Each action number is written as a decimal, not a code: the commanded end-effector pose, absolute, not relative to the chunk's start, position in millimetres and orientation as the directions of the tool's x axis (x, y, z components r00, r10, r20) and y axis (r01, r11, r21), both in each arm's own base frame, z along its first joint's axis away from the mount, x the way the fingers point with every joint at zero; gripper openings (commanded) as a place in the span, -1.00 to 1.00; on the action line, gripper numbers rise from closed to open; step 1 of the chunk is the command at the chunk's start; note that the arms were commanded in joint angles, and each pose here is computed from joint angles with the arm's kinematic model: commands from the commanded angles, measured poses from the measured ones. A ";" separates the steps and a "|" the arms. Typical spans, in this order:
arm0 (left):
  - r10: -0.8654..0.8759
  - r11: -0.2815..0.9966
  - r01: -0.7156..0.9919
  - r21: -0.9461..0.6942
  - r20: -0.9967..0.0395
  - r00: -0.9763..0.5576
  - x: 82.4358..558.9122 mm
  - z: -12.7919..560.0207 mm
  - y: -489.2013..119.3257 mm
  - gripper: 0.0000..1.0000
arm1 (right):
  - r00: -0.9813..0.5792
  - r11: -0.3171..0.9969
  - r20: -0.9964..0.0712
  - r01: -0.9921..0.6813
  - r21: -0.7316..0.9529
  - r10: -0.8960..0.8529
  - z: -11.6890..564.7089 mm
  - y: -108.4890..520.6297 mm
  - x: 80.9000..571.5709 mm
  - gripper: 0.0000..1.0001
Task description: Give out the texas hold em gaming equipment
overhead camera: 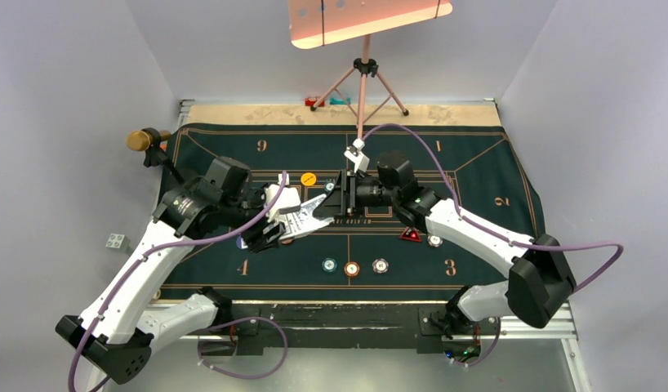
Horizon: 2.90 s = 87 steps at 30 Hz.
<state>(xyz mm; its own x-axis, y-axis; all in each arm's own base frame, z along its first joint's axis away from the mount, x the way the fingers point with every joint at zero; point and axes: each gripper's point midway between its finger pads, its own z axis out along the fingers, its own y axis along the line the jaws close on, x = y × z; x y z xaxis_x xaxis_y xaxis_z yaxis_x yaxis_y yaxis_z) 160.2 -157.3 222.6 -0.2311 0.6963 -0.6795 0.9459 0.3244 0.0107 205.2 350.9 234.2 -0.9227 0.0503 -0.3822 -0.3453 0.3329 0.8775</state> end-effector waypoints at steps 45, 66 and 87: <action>0.589 0.345 0.938 0.015 -0.782 -0.204 163.8 245.1 -172.2 -1.00 | -0.820 0.479 -0.572 -0.488 0.730 0.036 270.5 342.9 210.8 0.17; 0.560 0.338 0.941 0.005 -0.804 -0.197 158.7 259.6 -174.7 -1.00 | -0.807 0.516 -0.581 -0.454 0.726 0.109 273.8 328.0 217.9 0.15; 0.555 0.336 0.942 0.004 -0.809 -0.195 158.0 261.1 -175.0 -1.00 | -0.771 0.579 -0.623 -0.448 0.681 0.136 278.0 306.6 225.2 -0.17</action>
